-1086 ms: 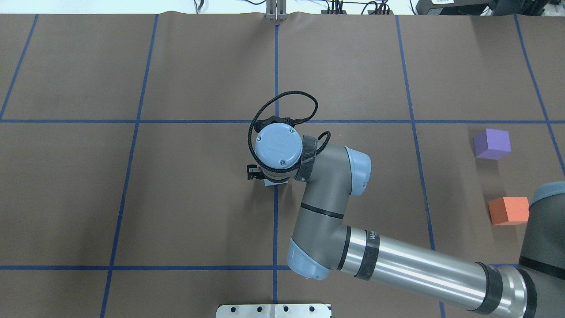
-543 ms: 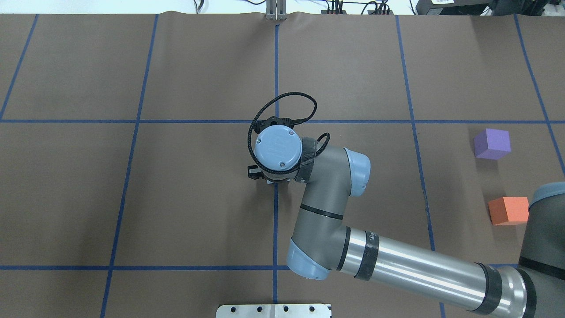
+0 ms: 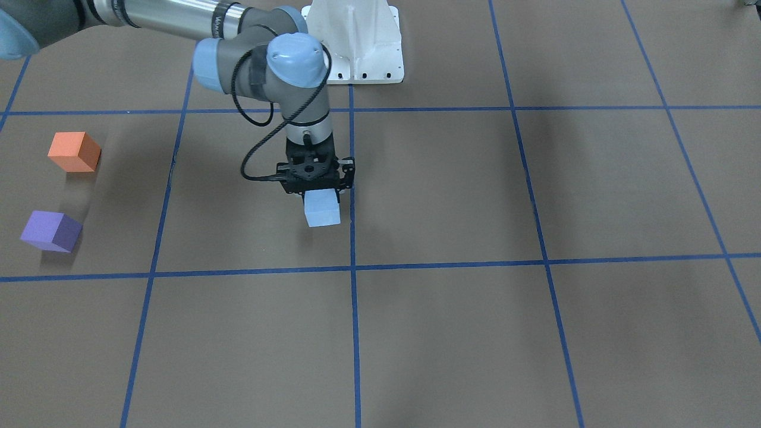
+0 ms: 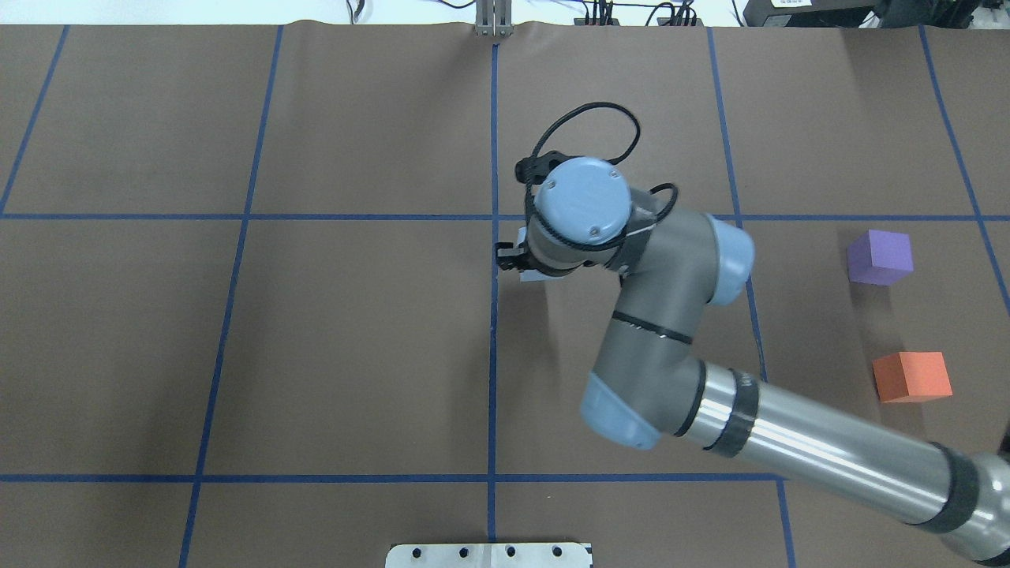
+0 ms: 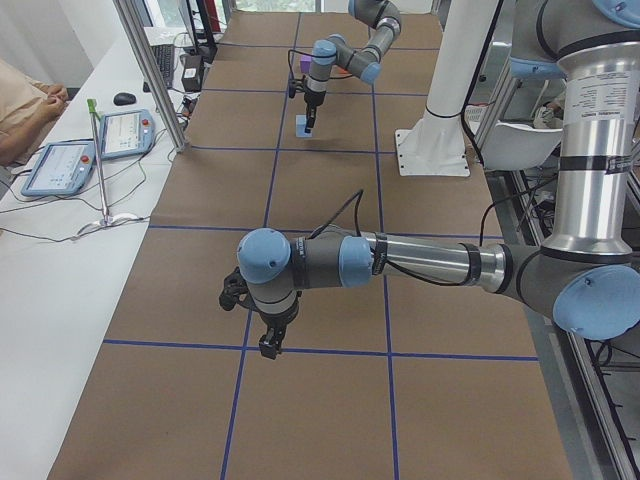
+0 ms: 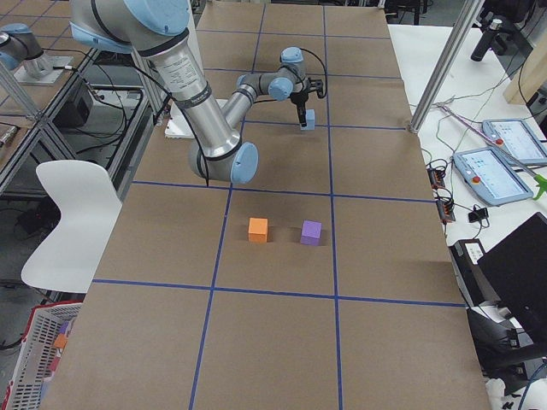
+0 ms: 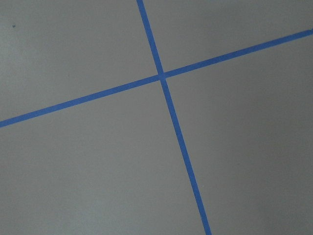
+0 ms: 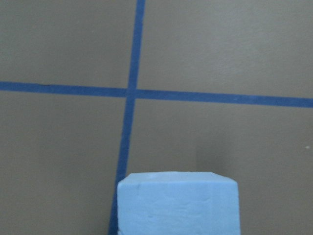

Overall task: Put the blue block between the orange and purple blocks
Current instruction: 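Lift the light blue cube and carry it toward the purple cube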

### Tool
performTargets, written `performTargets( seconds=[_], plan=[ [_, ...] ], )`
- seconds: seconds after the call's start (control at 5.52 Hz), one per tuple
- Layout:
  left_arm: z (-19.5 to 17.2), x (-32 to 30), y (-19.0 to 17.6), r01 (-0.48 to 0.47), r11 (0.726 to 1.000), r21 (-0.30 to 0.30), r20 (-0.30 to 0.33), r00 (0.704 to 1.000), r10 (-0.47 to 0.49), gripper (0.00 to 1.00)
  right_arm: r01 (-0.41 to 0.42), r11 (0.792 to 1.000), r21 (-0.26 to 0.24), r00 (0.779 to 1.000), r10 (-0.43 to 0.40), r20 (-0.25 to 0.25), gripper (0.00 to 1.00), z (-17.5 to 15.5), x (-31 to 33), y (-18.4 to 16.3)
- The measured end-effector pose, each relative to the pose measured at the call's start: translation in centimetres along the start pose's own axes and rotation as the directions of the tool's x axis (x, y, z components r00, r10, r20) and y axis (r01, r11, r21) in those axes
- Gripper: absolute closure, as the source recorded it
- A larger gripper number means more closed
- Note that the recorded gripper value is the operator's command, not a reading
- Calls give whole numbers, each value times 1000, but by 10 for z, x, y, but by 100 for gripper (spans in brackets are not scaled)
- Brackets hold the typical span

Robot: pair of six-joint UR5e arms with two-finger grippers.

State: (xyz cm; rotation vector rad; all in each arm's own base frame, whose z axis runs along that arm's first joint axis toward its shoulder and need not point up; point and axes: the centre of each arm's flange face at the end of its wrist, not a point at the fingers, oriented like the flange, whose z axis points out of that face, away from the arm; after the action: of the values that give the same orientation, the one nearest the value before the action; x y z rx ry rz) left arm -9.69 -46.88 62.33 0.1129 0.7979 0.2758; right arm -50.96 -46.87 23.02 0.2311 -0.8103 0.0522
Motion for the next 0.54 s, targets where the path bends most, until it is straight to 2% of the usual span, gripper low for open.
performTargets(
  seconds=[0.36,0.54],
  plan=[
    [0,0,0,22,1000,-2,1,1000,-22,0,27,999,-44,1000,-27,16,100,-62,176,-44],
    [0,1,-1,34,999,0,2,999,-34,0,44,997,-63,999,-45,-13,100,-81,272,-46]
  ],
)
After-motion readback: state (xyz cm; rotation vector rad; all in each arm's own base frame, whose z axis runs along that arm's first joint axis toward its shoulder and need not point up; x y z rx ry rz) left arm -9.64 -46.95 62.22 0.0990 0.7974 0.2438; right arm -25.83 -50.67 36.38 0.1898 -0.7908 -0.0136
